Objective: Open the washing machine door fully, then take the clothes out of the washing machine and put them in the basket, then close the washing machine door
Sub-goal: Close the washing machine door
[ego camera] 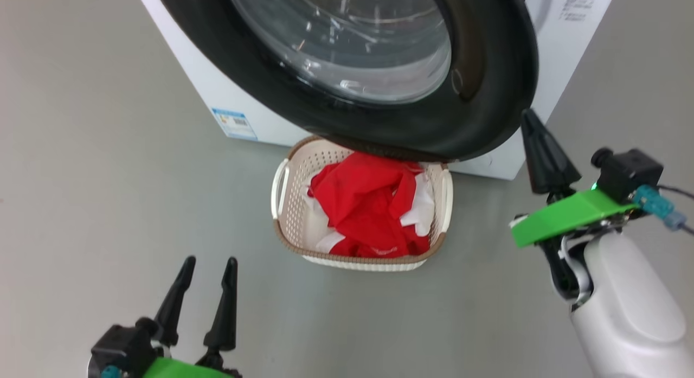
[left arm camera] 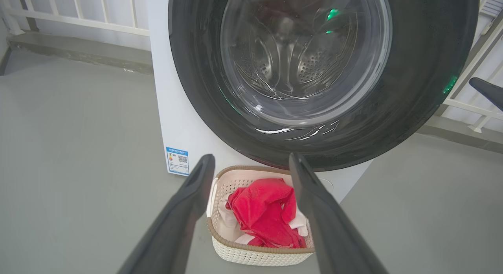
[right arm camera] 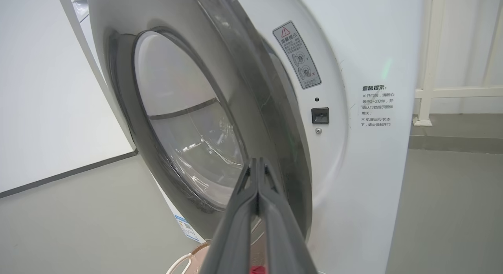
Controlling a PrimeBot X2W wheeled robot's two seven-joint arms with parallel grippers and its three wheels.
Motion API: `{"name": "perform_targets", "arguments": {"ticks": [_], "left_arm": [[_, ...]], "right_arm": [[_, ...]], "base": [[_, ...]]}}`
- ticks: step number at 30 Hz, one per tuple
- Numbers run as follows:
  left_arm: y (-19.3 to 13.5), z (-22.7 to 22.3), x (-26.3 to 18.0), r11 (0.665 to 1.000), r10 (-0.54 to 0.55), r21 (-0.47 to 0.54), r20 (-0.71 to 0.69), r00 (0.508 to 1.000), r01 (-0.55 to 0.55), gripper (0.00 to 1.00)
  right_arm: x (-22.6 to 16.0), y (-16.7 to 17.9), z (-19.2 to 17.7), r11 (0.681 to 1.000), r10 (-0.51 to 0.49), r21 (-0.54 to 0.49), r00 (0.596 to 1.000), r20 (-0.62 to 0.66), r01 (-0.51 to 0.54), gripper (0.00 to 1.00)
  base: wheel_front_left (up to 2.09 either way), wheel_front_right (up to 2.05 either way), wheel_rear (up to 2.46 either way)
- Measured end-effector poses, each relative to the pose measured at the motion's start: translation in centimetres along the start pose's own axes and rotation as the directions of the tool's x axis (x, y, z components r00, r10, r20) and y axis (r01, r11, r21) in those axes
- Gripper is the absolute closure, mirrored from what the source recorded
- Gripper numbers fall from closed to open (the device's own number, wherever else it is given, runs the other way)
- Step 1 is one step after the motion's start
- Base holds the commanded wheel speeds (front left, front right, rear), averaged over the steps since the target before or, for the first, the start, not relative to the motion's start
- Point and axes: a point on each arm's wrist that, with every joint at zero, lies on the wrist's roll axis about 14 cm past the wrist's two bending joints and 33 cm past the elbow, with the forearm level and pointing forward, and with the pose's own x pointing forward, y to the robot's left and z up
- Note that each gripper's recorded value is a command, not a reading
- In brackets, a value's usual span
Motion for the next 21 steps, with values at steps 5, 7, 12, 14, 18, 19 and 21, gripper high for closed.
{"name": "perform_targets", "arguments": {"ticks": [5, 7, 12, 14, 18, 19, 21], "left_arm": [[-0.2, -0.2, 1.6, 1.0, -0.003, 0.001, -0.006, 1.0, 0.003, 0.0], [-0.4, -0.5, 2.1, 1.0, -0.005, -0.002, -0.014, 1.0, 0.005, 0.0], [-0.5, -1.2, 3.4, 1.0, -0.006, -0.002, -0.031, 1.0, 0.006, 0.0], [-0.4, -1.4, 3.7, 1.0, -0.003, -0.008, -0.035, 0.999, 0.002, 0.0], [-0.4, -1.9, 4.5, 1.0, -0.003, -0.01, -0.045, 0.999, 0.003, 0.0], [-0.5, -2.0, 4.7, 1.0, -0.004, -0.012, -0.048, 0.999, 0.004, 0.0], [-0.6, -2.1, 5.3, 1.0, -0.007, -0.013, -0.048, 0.999, 0.006, 0.0]], "right_arm": [[2.2, -0.6, -0.4, 1.0, -0.003, 0.027, 1.0, 0.012, 0.003, 1.0], [3.1, -0.7, -0.6, 0.999, 0.002, 0.037, 1.0, 0.017, -0.003, 1.0], [4.8, -1.1, -1.6, 0.998, 0.003, 0.061, 1.0, 0.02, -0.004, 1.0], [5.4, -1.5, -1.9, 0.997, -0.006, 0.073, 1.0, 0.023, 0.004, 1.0], [6.6, -2.5, -1.9, 0.995, -0.026, 0.096, 0.999, 0.046, 0.022, 1.0], [7.0, -2.7, -1.9, 0.995, -0.03, 0.1, 0.998, 0.052, 0.024, 1.0], [7.7, -2.9, -1.9, 0.994, -0.032, 0.106, 0.997, 0.064, 0.025, 1.0]], "base": [[0.0, 0.0, 0.0], [0.0, 0.0, 0.0], [0.0, 0.0, 0.0], [0.0, 0.0, 0.0], [0.0, 0.0, 0.0], [0.0, 0.0, 0.0], [0.0, 0.0, 0.0]]}}
